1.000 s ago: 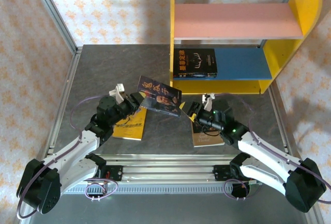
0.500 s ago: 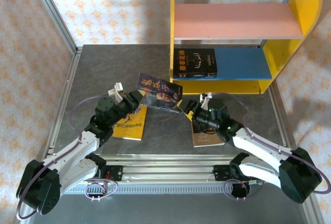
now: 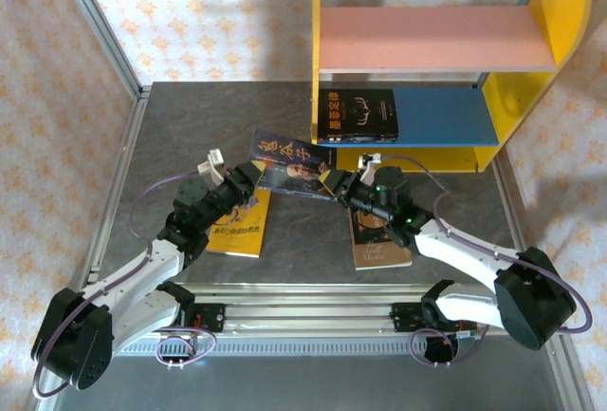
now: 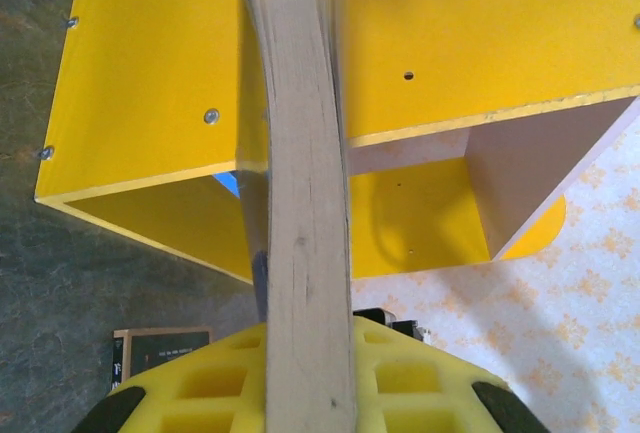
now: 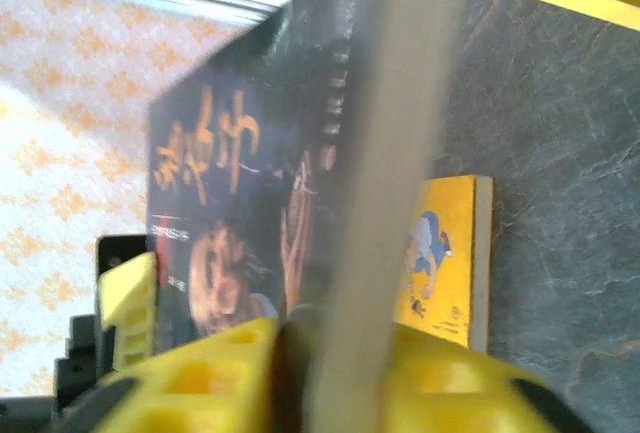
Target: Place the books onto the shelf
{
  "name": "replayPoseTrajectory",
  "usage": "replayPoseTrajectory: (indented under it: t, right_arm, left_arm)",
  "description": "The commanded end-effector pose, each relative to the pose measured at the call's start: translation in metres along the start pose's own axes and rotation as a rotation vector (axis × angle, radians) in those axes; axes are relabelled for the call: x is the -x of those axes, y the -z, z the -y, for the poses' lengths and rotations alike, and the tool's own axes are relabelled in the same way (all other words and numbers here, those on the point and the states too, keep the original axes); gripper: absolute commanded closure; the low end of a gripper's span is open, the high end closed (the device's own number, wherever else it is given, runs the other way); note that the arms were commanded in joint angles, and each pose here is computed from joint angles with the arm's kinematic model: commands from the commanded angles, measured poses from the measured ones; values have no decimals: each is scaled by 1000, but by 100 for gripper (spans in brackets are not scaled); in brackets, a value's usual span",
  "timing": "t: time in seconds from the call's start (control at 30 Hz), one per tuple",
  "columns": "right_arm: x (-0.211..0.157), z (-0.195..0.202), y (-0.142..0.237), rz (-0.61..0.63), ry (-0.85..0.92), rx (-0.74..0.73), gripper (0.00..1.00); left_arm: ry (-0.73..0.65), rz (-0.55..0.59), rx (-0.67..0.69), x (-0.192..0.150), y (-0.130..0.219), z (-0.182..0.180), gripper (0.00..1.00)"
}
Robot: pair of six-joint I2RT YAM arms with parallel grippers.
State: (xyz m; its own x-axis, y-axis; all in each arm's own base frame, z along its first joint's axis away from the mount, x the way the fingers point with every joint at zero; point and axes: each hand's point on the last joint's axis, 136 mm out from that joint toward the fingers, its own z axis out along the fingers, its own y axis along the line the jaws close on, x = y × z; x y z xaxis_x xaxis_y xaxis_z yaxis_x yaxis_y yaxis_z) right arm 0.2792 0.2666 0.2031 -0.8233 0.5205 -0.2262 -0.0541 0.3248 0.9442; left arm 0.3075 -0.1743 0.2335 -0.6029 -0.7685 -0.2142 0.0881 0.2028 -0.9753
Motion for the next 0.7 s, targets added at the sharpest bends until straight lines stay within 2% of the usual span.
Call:
replayPoseTrajectory:
  t: [0.0, 0.07, 0.13, 0.23, 0.37, 0.67]
  right_arm:
    - [-1, -32, -1, -27, 58, 91, 89]
    - [-3, -31, 0, -37, 80, 81, 96]
    - [-3, -33, 3, -46, 104, 75, 98]
    - [-2, -31, 10, -60, 136, 53, 99]
    - [5, -27, 24, -56, 151, 34, 100]
    - [9, -34, 47, -79, 228, 35, 100]
  left_arm:
    - [-3, -17, -125, 0, -2, 32, 100]
    - [-4, -34, -108, -2, -5, 29, 97]
    - [-9, -51, -89, -4, -7, 27, 89]
    - [-21, -79, -61, -8, -10, 24, 77]
    - [-46, -107, -38, -11, -10, 26, 67]
    - [-66, -174, -25, -19, -12, 29, 59]
